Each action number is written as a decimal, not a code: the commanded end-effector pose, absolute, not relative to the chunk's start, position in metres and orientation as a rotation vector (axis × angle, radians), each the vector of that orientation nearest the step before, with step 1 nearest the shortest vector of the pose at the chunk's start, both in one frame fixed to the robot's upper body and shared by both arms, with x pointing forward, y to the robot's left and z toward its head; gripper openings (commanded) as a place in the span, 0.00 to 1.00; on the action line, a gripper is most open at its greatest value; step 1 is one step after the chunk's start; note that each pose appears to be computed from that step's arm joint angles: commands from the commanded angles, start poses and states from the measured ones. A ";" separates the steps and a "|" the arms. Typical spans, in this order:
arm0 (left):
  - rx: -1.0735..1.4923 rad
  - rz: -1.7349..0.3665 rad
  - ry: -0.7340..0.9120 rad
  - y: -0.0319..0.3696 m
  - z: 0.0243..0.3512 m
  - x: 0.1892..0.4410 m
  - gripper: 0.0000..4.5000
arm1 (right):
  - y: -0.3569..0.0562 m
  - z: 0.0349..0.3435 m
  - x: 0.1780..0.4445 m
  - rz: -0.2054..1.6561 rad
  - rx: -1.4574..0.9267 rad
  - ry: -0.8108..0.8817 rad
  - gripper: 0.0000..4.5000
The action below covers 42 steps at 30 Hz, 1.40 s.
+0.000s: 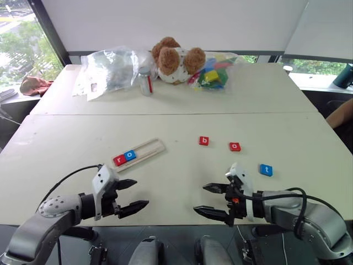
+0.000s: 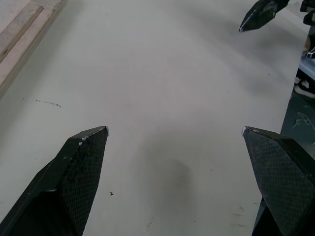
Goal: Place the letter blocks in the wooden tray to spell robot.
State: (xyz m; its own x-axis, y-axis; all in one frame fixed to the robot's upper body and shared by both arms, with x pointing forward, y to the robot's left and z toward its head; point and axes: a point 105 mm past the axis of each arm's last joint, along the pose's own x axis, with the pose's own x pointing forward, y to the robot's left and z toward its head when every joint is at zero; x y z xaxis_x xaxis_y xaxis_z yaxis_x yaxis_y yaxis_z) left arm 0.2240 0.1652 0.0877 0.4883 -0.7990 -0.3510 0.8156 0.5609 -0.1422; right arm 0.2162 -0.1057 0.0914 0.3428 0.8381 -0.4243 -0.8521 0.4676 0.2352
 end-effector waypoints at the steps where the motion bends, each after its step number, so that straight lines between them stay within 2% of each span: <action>1: 0.074 -0.981 0.360 0.165 0.095 0.225 1.00 | -0.102 0.097 0.217 1.118 -0.034 0.496 0.99; 20: 0.103 -0.994 0.370 0.160 0.094 0.227 1.00 | -0.108 0.093 0.231 1.058 -0.063 0.482 0.99; 24: 0.054 -1.008 0.339 0.157 0.107 0.228 1.00 | -0.107 0.102 0.230 1.087 -0.046 0.476 0.99; 29: 0.107 -0.932 0.249 0.181 0.146 0.254 1.00 | -0.100 0.120 0.245 1.092 -0.112 0.421 0.99; 34: 0.379 -0.765 0.181 0.242 0.179 0.294 1.00 | -0.070 0.133 0.255 1.182 -0.179 0.346 0.99; 38: 0.482 -0.759 0.178 0.262 0.172 0.311 1.00 | -0.057 0.126 0.257 1.233 -0.219 0.338 0.99; 42: 0.459 -0.797 0.176 0.262 0.158 0.318 1.00 | -0.055 0.122 0.260 1.244 -0.234 0.334 0.99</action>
State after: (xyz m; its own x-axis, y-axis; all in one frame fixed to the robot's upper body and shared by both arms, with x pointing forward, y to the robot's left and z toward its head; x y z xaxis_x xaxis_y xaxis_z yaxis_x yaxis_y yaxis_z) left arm 0.3171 0.2647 0.1568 0.7048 -0.6301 -0.3258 0.7093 0.6340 0.3081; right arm 0.2586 -0.0583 0.1128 0.2820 0.8718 -0.4005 -0.9437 0.3274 0.0483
